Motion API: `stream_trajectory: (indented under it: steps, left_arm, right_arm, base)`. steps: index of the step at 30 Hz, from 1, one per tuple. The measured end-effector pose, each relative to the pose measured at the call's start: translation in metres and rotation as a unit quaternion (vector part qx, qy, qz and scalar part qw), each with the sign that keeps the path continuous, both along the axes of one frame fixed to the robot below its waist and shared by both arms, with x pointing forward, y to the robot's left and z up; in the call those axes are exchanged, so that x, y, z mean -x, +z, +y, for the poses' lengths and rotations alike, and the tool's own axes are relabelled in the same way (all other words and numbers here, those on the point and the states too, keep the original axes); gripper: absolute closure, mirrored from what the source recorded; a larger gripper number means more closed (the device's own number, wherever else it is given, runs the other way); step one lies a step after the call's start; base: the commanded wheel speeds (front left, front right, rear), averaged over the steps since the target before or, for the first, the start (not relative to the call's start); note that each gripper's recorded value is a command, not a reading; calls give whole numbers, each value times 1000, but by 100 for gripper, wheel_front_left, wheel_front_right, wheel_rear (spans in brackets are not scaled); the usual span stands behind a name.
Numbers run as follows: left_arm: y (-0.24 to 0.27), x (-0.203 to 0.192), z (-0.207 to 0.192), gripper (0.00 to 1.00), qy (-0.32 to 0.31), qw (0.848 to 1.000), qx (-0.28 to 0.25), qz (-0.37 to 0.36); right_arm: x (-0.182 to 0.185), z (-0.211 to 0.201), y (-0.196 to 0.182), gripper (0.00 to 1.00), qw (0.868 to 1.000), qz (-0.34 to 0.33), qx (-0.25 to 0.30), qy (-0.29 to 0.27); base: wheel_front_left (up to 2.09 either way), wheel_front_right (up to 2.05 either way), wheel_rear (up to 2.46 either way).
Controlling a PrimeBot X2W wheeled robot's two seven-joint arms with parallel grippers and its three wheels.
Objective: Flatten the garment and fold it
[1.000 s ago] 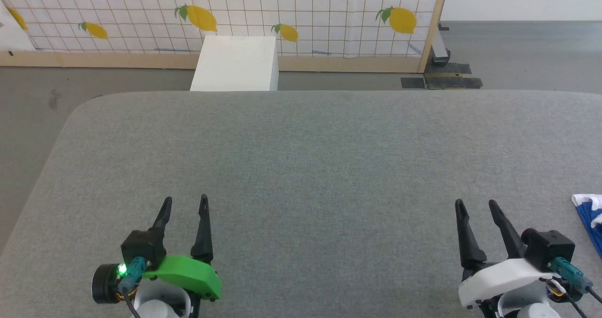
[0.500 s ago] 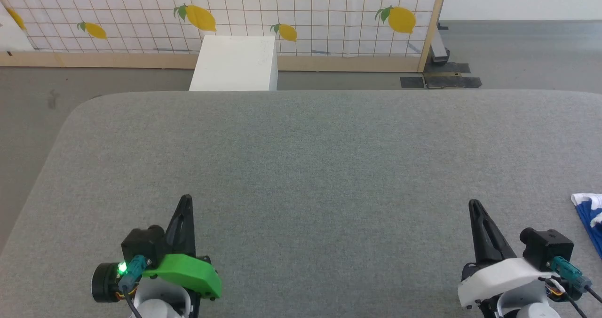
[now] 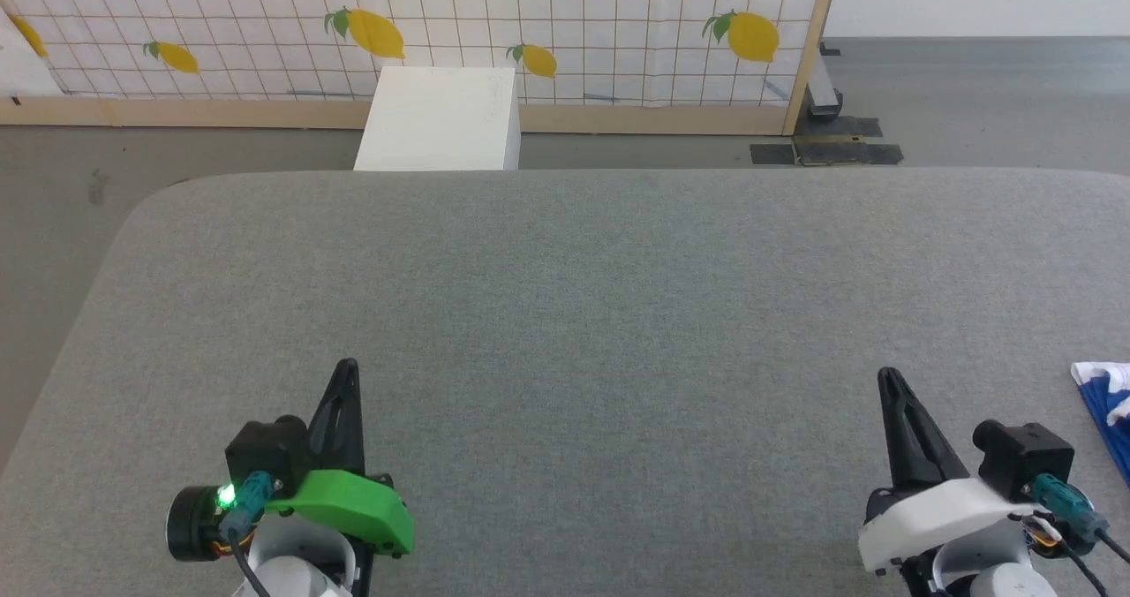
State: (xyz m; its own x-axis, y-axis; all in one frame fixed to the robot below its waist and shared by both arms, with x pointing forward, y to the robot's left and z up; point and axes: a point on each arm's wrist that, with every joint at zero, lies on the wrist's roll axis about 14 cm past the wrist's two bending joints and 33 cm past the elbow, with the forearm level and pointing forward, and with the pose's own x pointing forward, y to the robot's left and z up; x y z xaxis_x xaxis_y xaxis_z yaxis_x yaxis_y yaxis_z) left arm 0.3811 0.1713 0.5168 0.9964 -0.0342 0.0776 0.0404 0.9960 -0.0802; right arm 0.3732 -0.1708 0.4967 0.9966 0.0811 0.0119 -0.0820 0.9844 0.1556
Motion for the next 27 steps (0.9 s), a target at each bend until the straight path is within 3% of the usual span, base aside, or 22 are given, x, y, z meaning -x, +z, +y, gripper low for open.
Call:
stream_trajectory:
  steps: [27]
  left_arm:
    - [4, 0, -1, 100, -1, 1000, -14, 7]
  right_arm:
    - [-2, 4, 10, 100, 1000, -3, 24, 10]
  base:
    - [0, 0, 0]
